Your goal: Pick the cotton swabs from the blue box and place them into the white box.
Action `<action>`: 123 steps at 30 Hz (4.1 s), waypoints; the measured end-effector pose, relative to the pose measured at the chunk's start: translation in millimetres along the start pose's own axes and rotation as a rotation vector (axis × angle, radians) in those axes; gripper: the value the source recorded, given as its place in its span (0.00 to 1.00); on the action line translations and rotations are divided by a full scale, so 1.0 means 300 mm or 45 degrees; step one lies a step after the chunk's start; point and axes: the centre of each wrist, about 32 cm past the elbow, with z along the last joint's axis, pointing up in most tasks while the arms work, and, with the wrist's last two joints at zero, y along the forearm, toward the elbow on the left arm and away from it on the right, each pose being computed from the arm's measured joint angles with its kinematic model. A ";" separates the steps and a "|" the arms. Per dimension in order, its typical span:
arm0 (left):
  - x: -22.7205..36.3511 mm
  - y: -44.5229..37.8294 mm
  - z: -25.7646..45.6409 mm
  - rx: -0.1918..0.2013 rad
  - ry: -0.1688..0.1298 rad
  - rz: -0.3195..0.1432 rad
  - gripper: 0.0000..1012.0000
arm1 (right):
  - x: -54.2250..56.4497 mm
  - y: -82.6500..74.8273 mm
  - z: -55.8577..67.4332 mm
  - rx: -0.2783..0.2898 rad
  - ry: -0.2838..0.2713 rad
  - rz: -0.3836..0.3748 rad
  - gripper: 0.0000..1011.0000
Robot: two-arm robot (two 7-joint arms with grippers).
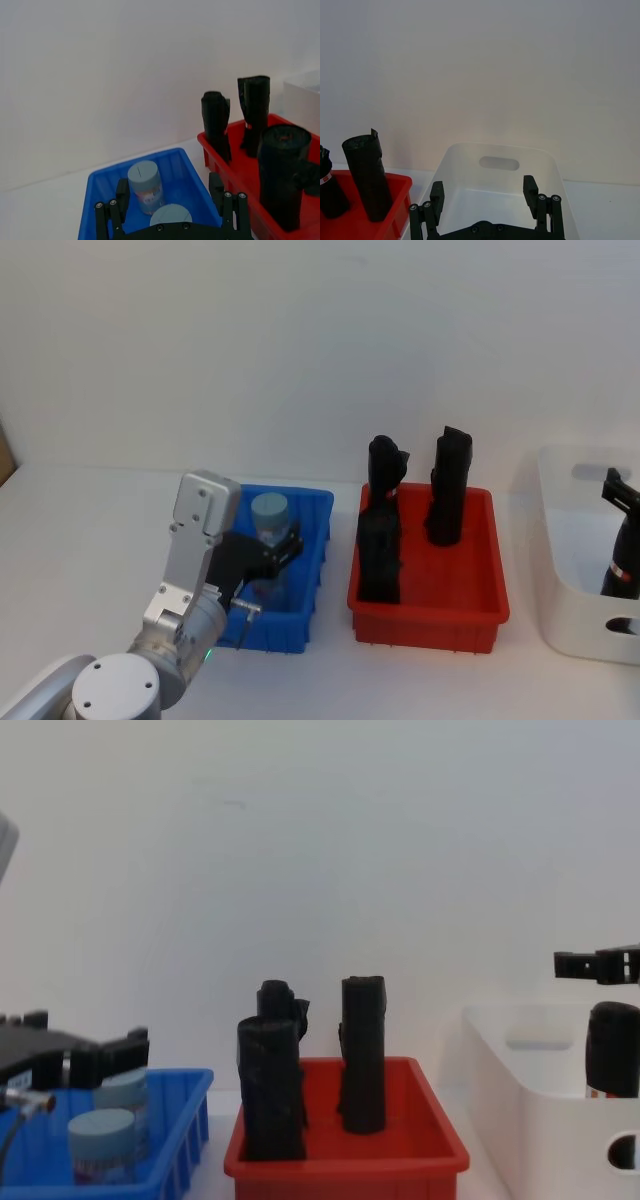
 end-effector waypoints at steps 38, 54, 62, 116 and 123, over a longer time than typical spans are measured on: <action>0.110 -0.101 -0.097 0.284 0.113 -0.134 0.99 | 0.000 0.000 0.000 0.000 0.000 0.000 0.99; 0.125 -0.126 -0.100 0.313 0.103 -0.130 0.99 | 0.000 0.000 0.000 0.000 0.000 0.000 0.99; 0.127 -0.130 -0.101 0.317 0.102 -0.128 0.83 | 0.000 0.000 0.000 0.000 0.000 0.000 0.99; 0.088 -0.110 0.140 -0.290 -0.007 -0.331 0.66 | -0.042 0.017 0.076 0.189 -0.090 0.148 0.99; 0.065 -0.115 0.186 -0.445 -0.012 -0.402 0.66 | -0.074 0.034 0.117 0.285 -0.158 0.237 0.99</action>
